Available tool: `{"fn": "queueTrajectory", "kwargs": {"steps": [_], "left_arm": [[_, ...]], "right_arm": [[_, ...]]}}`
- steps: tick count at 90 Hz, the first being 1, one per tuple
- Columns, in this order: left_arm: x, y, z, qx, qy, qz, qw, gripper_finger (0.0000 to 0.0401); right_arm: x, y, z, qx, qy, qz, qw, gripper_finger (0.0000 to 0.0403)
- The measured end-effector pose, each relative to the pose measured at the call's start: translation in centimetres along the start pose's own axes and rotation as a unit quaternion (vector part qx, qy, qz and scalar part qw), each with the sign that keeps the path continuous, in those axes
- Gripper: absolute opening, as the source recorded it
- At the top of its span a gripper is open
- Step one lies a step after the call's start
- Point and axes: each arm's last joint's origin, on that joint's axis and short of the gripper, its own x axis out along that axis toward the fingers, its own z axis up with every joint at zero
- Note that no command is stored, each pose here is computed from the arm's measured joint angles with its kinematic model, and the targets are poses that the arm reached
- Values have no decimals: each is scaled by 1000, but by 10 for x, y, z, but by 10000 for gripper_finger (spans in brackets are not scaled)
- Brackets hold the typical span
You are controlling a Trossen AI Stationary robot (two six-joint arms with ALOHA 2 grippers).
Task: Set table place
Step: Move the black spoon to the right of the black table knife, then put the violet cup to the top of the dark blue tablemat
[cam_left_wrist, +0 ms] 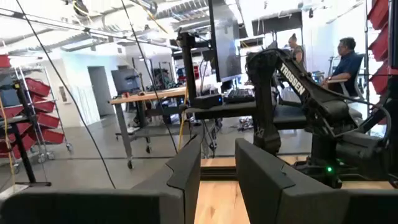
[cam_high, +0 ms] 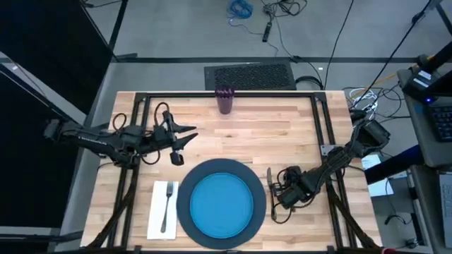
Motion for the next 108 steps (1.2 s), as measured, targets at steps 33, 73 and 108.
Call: {"fn": "queueTrajectory", "kwargs": {"steps": [33, 73, 108], "left_arm": [[-4, 0, 4, -2, -4, -5, 1000, 84], [-4, 0, 4, -2, -4, -5, 1000, 84], [-4, 0, 4, -2, -5, -5, 1000, 84]], "right_arm": [[0, 3, -2, -1, 8, 14, 1000, 7], [-1, 2, -9, -15, 16, 27, 999, 57], [-3, 2, -8, -39, 14, 34, 999, 70]]}}
